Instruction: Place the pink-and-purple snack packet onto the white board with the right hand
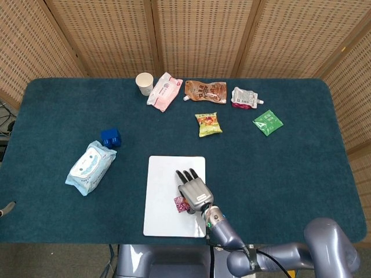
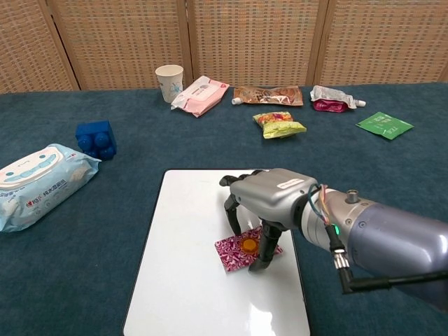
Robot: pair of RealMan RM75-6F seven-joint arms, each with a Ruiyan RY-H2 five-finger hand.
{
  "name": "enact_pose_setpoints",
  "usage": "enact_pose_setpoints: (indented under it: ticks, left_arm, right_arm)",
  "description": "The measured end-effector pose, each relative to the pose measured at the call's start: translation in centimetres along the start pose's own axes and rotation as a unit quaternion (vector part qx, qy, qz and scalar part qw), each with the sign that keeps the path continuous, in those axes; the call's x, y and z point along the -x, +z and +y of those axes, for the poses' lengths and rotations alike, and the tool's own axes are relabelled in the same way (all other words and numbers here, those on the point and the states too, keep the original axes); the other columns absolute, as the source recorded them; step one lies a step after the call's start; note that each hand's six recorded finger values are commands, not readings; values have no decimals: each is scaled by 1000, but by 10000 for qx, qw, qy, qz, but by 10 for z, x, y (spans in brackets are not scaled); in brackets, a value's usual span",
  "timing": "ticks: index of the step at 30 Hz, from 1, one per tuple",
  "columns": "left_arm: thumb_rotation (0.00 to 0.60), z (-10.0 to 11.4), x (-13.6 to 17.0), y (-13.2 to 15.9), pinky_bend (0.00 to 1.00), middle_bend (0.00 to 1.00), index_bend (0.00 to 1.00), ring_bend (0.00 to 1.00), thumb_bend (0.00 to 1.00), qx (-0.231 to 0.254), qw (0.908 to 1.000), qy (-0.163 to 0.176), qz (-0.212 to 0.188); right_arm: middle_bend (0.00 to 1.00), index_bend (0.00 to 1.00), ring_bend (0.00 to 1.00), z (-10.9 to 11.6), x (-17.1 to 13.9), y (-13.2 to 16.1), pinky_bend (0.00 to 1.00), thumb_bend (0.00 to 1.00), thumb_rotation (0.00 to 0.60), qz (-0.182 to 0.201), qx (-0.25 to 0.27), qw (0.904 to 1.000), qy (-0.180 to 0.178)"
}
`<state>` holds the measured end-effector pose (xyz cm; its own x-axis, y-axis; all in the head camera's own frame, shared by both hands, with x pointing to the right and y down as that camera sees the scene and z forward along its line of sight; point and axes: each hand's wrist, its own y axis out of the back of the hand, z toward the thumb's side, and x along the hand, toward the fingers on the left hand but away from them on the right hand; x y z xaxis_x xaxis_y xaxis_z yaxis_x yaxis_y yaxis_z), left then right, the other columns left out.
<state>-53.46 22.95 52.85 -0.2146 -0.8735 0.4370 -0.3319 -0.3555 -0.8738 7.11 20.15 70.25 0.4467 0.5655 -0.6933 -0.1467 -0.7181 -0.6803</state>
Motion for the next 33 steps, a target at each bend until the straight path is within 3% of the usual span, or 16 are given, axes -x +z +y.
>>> enact_pose_setpoints:
  ticks: [8, 14, 23, 29, 33]
  left_arm:
    - [587, 1, 0, -1, 0, 0, 0, 0, 0, 19, 10000, 2, 2]
    - [587, 1, 1, 0, 0, 0, 0, 0, 0, 37, 10000, -2, -22]
    - [589, 3, 3, 5, 0, 0, 0, 0, 0, 39, 9999, 32, -96]
    - [588, 2, 5, 7, 0, 0, 0, 0, 0, 24, 9999, 25, -132]
    - [587, 4, 6, 9, 0, 0, 0, 0, 0, 5, 9999, 59, -156]
  right_arm:
    - [0, 91, 0, 10, -8, -4, 0, 0, 600, -78, 80, 9999, -76]
    - [0, 91, 0, 42, -27, -20, 0, 0, 600, -32, 180, 9990, -418]
    - [0, 91, 0, 91, -67, -104, 0, 0, 600, -484, 456, 9888, -1336]
    - [0, 83, 0, 90, -97, -169, 0, 0, 600, -778, 997, 9745, -1855]
    - [0, 25, 0, 77, -128, -230, 0, 0, 600, -1152, 1165, 9607, -2242]
